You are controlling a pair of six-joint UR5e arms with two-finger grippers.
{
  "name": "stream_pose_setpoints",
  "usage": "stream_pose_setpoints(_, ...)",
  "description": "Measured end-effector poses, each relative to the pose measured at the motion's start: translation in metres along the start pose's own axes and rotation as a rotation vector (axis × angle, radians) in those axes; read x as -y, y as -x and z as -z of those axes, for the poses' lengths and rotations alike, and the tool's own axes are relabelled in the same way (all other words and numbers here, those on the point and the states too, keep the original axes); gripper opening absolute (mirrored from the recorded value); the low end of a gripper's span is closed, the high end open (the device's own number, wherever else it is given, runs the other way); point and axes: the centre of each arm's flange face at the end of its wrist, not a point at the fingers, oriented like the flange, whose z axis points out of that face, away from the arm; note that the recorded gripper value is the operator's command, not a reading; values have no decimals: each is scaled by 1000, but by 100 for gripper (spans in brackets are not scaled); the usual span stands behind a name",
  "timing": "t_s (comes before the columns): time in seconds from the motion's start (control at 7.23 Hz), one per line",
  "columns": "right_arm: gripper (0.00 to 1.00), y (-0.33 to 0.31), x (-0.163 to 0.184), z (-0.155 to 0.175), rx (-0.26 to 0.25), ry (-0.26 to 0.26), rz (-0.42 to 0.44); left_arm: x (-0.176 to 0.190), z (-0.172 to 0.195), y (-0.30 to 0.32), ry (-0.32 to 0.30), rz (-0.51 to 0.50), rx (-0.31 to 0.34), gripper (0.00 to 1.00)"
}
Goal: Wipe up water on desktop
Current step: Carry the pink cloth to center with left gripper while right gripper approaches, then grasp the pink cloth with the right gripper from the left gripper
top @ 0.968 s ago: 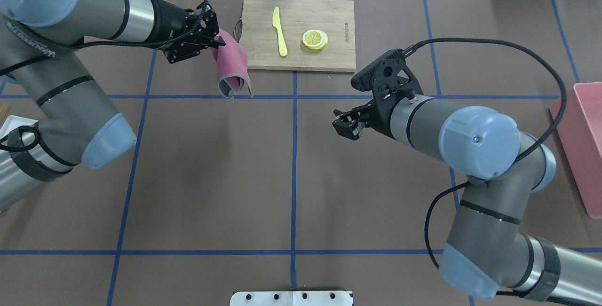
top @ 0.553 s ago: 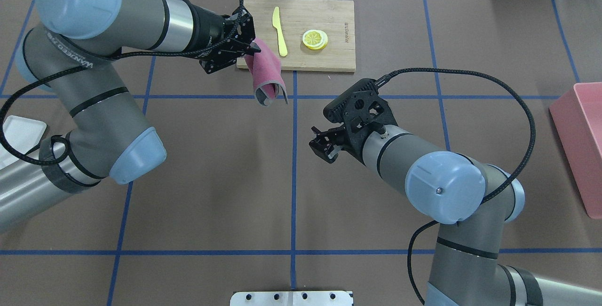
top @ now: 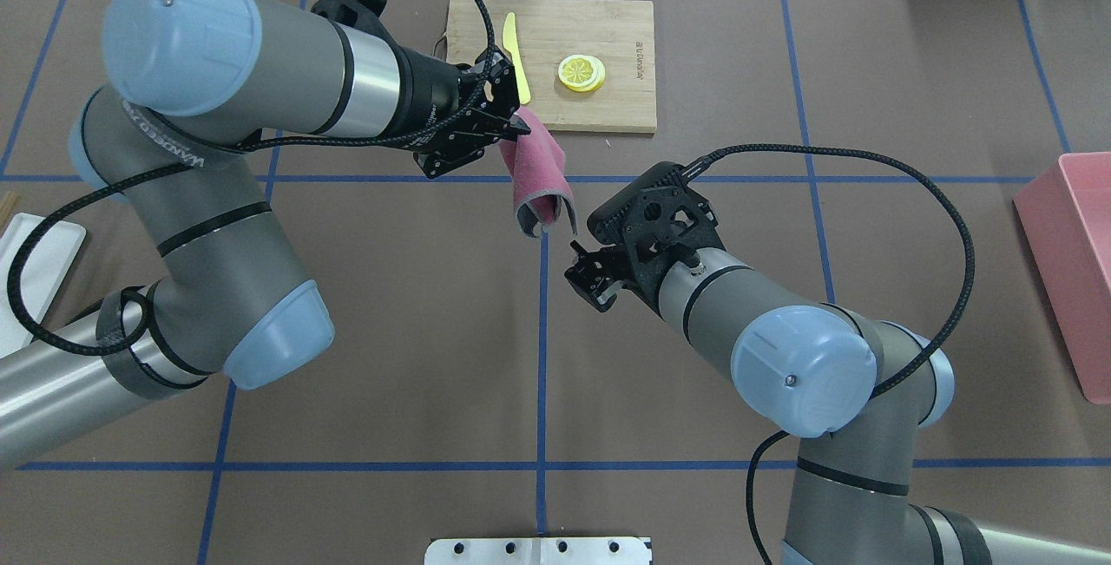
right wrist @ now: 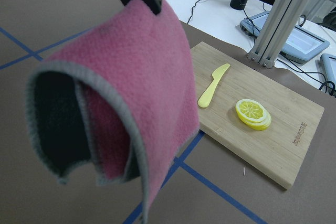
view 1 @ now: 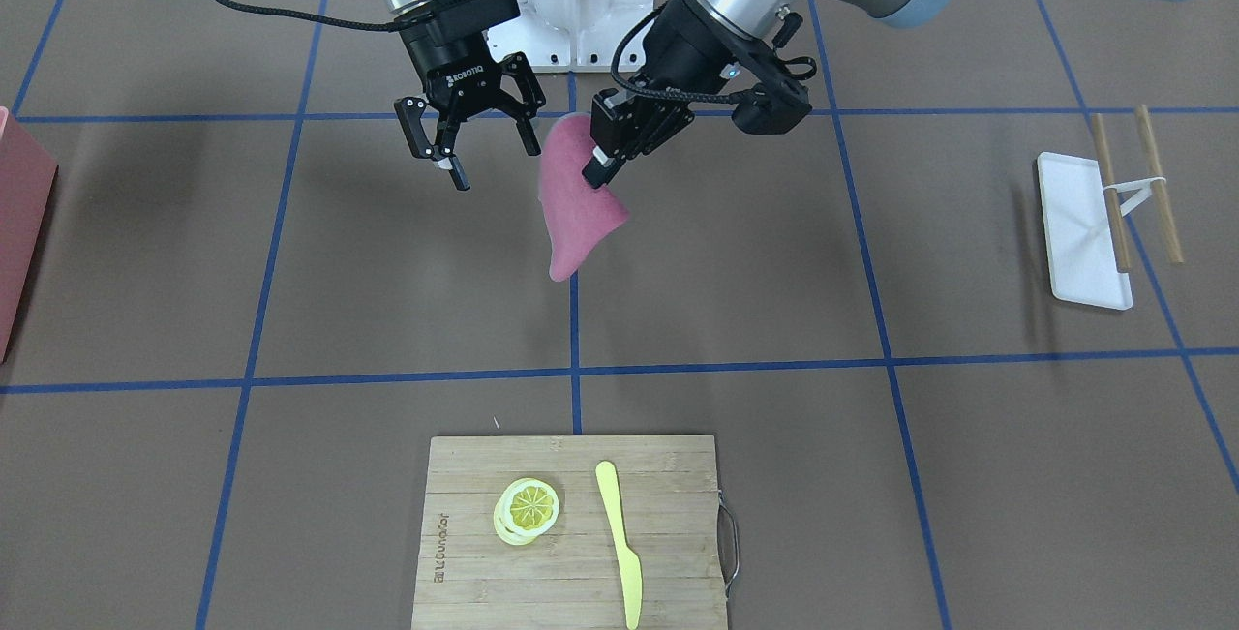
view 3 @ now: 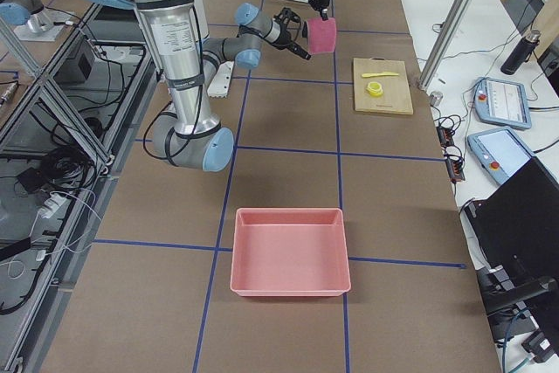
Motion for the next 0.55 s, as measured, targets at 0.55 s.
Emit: stream_pose_setpoints(0.55, 79, 9, 4, 1, 9, -11, -4, -31, 0, -15, 47, 56, -28, 0)
